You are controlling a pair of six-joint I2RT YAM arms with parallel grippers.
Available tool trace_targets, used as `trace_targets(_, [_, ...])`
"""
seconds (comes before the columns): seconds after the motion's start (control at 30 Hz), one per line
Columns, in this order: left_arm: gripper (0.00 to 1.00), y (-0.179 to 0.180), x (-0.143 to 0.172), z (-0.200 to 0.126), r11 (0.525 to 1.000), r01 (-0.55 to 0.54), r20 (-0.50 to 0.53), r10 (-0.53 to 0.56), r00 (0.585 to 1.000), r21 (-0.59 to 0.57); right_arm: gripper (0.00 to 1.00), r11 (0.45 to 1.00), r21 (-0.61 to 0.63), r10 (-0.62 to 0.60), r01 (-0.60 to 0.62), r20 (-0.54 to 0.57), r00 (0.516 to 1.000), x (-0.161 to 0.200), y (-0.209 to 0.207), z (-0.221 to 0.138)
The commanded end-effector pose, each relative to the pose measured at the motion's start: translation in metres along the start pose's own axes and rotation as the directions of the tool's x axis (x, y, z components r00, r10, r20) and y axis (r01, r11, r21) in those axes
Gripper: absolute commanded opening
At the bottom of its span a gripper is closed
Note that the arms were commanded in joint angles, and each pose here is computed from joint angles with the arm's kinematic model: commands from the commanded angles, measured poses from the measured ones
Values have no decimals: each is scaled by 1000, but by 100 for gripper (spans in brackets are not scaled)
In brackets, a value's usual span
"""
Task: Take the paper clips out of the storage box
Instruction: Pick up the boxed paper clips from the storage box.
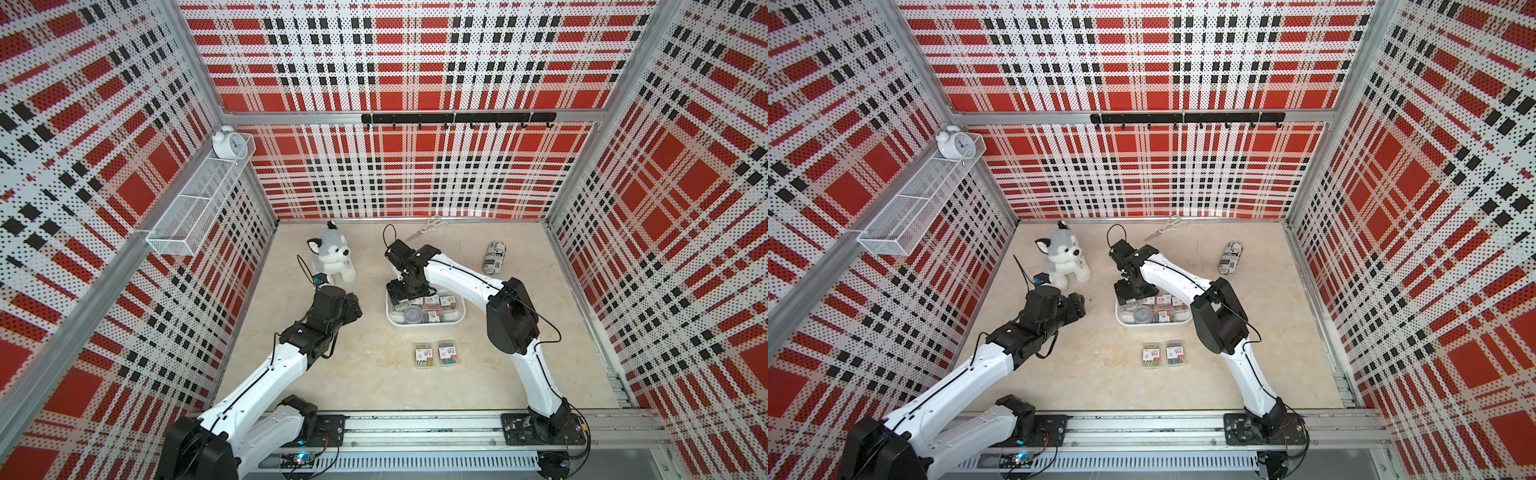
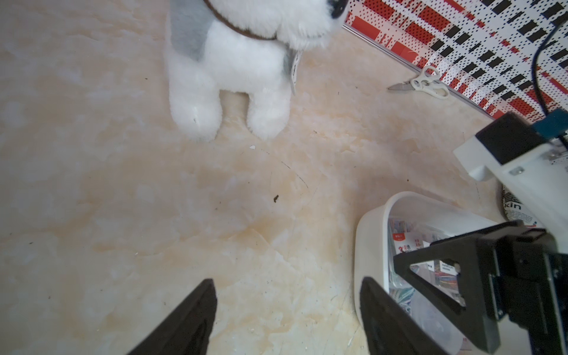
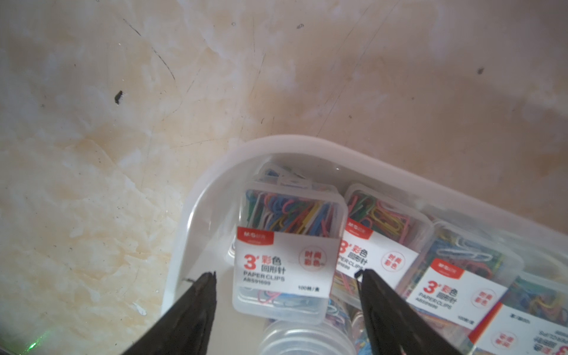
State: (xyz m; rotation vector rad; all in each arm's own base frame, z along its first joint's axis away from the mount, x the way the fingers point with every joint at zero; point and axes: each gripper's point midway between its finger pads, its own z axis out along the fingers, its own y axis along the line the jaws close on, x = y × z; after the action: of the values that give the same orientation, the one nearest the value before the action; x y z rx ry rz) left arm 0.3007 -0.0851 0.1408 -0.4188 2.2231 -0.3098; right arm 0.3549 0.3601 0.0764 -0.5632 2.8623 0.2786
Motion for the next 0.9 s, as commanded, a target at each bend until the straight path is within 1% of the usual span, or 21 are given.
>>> trace_targets(0.0, [76, 1, 0, 2, 1000, -10, 3, 10, 1000, 7, 77, 1000, 2, -7, 7, -4, 1000, 0, 3, 9])
trace_targets(0.37, [76, 0, 0, 2, 1000, -10, 0, 10, 1000, 15, 73, 1000, 16, 7, -7, -15, 1000, -1, 1, 20])
trace_targets(0.57, [76, -2, 0, 1, 1000, -10, 1, 10, 1000, 22, 68, 1000, 15, 14, -13, -10, 1000, -2, 2, 21])
trace_targets(0.87, [77, -3, -1, 1, 1000, -10, 4, 10, 1000, 29, 59, 1000, 17, 23, -23, 29, 999, -10, 2, 8])
